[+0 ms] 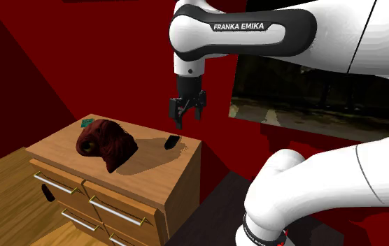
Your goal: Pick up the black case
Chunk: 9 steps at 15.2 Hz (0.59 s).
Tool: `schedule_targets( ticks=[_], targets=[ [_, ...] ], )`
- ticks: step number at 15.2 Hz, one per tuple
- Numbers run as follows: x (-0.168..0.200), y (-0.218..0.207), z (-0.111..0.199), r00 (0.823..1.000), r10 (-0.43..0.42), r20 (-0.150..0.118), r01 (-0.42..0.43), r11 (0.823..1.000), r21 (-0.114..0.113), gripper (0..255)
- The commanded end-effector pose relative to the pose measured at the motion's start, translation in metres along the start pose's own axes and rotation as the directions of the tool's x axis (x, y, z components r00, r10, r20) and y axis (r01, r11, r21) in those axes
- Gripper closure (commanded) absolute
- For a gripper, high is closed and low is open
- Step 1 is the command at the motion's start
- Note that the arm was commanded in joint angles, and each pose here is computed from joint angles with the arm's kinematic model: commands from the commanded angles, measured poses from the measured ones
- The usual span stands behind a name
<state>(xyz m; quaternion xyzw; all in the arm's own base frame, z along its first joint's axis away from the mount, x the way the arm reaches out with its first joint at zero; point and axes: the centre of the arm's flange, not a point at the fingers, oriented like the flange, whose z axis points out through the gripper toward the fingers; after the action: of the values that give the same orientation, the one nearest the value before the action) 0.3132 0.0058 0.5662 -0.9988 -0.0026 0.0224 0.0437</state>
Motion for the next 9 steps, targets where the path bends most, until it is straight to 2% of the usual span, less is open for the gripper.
schedule_targets(
  ticks=[1, 5, 9],
  targets=[
    [0.000, 0.000, 0.000, 1.000, 0.000, 0.000, 0.000, 1.000, 0.000, 0],
    [0.038, 0.005, 0.035, 0.995, 0.095, -0.011, -0.095, 0.995, -0.008, 0],
    [0.075, 0.013, 0.069, 0.982, 0.188, -0.023, -0.189, 0.982, -0.014, 0]
  ],
)
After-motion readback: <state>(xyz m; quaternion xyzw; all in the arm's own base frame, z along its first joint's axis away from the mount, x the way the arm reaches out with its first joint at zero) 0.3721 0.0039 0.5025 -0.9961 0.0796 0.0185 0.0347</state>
